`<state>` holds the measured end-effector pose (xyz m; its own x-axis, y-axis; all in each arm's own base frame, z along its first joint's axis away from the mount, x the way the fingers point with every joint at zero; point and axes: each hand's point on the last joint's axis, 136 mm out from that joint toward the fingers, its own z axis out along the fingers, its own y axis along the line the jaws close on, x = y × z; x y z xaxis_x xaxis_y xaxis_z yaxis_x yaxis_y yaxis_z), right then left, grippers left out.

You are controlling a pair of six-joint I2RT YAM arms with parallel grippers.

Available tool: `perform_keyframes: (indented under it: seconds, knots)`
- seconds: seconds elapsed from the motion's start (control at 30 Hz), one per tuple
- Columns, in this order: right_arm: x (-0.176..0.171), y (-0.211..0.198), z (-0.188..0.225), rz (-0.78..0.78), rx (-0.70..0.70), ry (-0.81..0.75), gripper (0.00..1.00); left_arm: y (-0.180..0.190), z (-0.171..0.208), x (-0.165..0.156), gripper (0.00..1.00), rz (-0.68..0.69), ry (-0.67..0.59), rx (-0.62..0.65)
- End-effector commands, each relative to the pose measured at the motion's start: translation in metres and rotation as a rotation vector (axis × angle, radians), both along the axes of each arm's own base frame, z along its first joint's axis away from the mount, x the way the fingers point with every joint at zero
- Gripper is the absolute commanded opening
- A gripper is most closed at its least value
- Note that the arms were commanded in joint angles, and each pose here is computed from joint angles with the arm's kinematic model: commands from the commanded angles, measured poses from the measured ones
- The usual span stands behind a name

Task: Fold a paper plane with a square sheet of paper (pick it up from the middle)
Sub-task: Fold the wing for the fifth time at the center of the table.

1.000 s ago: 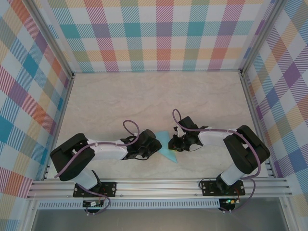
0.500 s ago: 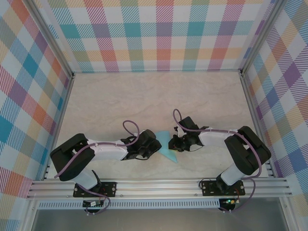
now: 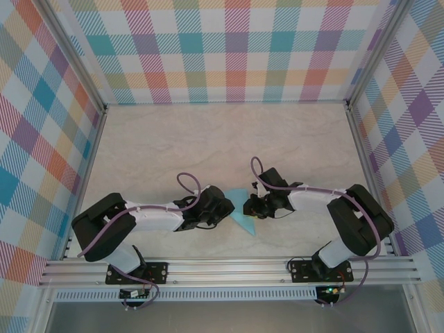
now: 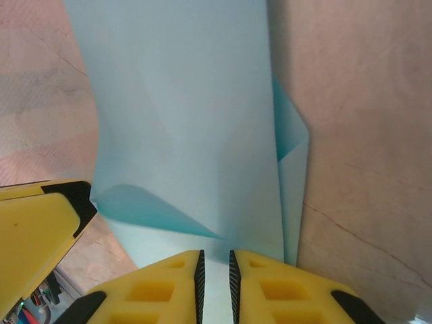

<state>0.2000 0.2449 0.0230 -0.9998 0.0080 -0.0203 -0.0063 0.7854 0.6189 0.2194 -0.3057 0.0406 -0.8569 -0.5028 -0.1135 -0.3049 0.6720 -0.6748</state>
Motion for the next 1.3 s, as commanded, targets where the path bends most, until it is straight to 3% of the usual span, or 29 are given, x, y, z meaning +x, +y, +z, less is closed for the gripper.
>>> perform_keyframes:
  seconds: [0.0, 0.1, 0.23, 0.43, 0.77, 1.27]
  knots:
    - [0.001, -0.005, 0.011, -0.015, -0.01, -0.014, 0.22, 0.015, 0.004, -0.005, 0.37, 0.02, -0.023, 0.046]
    - [0.001, -0.012, 0.017, -0.026, -0.04, -0.033, 0.26, 0.029, 0.004, -0.008, 0.41, 0.058, -0.008, 0.083]
    - [-0.003, -0.011, 0.023, -0.002, -0.027, -0.032, 0.21, 0.033, 0.003, -0.013, 0.44, 0.065, 0.008, 0.066]
    - [-0.007, -0.007, 0.018, 0.016, -0.016, 0.008, 0.14, 0.025, 0.0, -0.019, 0.44, 0.033, 0.026, 0.043]
    - [-0.004, -0.021, -0.005, -0.017, -0.117, 0.031, 0.12, 0.006, -0.001, -0.019, 0.46, -0.016, 0.04, 0.014]
    - [-0.007, -0.022, -0.012, -0.015, -0.109, 0.042, 0.12, -0.019, 0.008, -0.006, 0.47, -0.062, -0.023, -0.036]
